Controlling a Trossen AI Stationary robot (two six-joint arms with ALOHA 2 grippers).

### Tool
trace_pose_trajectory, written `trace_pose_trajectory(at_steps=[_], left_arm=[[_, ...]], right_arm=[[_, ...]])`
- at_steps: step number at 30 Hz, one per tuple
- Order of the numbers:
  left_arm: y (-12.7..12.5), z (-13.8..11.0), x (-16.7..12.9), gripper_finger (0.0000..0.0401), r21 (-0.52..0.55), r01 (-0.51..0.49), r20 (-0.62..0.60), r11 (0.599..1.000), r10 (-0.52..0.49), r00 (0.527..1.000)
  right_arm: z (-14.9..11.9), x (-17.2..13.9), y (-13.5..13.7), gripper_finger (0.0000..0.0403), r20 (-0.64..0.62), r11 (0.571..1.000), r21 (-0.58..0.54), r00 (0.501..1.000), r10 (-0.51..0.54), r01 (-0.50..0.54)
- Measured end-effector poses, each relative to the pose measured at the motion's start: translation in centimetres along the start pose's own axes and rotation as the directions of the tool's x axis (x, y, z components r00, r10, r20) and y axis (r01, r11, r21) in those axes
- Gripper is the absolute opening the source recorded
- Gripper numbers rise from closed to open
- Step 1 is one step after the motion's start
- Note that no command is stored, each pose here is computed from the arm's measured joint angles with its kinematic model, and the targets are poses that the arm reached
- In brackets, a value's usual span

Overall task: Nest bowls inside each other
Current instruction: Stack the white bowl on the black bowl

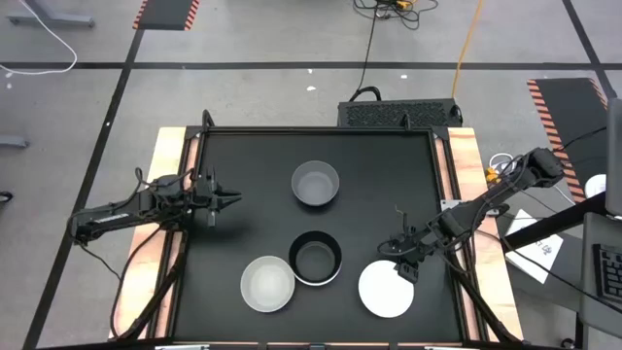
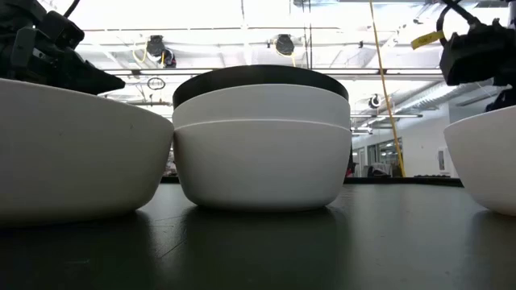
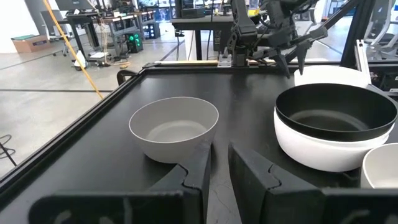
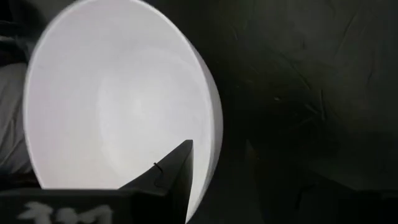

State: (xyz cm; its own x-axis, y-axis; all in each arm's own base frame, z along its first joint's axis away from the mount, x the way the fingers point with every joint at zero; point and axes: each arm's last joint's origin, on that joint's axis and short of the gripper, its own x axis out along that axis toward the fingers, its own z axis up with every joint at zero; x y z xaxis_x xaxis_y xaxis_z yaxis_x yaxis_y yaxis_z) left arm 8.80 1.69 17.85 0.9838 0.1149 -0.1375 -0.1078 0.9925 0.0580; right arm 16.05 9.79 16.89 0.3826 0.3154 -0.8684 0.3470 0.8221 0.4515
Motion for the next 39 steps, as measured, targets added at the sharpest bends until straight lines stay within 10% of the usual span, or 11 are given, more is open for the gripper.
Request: trace_pose_trajectory(at_steps=[12,22,39], left_arm=[[0.0,0.0,0.0,0.006,0.002,-0.001,0.002,1.0,0.001,1.0],[0.0,0.0,0.0,0.006,0.002,-0.001,0.002,1.0,0.001,1.0],[0.0,-0.2,0.0,0.006,0.009,0.001,-0.016,1.0,-0.001,1.0]], right_arm=[[0.0,0.8,0.0,0.0131,-0.023,1.0,0.0,1.0,-0.022,0.022],[0.7,0.7,-0.5,0.0009,-0.007,0.999,0.018,0.999,-0.032,0.032],[1.4,0.6,-0.9,0.0001,0.008,0.999,0.014,0.999,-0.033,0.033]])
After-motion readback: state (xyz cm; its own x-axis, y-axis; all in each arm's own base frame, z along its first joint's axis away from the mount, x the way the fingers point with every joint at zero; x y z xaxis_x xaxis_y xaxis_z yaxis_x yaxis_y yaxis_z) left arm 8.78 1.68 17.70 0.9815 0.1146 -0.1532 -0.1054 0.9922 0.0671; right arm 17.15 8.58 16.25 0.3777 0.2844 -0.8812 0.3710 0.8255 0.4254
